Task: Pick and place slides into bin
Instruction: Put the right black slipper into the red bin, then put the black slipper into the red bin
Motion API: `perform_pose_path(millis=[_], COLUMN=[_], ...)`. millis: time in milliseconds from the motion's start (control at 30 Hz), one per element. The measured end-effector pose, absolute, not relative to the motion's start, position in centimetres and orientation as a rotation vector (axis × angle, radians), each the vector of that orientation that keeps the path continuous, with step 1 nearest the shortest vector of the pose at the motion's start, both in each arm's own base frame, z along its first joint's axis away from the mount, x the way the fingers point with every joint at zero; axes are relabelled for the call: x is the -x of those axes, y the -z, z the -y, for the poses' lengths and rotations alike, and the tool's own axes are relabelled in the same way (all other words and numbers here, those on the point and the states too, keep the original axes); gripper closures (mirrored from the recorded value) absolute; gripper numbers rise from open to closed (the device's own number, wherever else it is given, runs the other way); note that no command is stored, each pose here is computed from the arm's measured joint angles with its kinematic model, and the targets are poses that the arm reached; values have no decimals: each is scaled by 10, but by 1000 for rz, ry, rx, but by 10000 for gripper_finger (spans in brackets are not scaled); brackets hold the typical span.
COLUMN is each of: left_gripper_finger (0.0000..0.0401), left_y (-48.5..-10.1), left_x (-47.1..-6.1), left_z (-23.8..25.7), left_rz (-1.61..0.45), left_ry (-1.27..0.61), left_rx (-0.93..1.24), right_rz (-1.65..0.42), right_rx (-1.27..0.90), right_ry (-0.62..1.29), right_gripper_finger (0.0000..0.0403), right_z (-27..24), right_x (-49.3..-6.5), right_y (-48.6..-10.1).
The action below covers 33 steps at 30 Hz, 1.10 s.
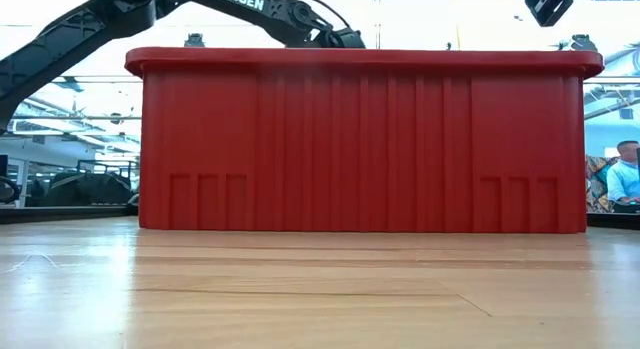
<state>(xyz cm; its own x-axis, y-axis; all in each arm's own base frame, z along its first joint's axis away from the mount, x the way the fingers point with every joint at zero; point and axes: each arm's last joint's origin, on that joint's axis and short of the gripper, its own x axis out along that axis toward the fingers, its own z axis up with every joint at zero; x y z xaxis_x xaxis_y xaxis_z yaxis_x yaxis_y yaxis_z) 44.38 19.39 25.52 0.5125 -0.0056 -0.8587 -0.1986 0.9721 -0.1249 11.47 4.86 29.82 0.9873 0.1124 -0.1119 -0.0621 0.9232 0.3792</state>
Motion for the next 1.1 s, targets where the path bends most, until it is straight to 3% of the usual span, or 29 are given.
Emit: perform_pose_path(millis=[433,733,900,1100], left_gripper_finger=[171,171,171,194], left_y=[-256,-279,-312,-387], left_x=[-446,-438,-417,-356], left_z=[-197,-194,-186,-147], left_rz=[-1008,-980,-985,-990], left_ry=[-158,-171,-190,-49], left_rx=[194,120,38,-82], right_rz=[-135,-135,-136,-136], right_rx=[-409,-410,-419,-372], right_ry=[-91,-92,-91,-94], right_gripper_finger=[403,403,403,403], right_z=[-49,-49,-49,-49], right_x=[-115,-115,-115,-115], right_y=[-298,-298,-298,-298])
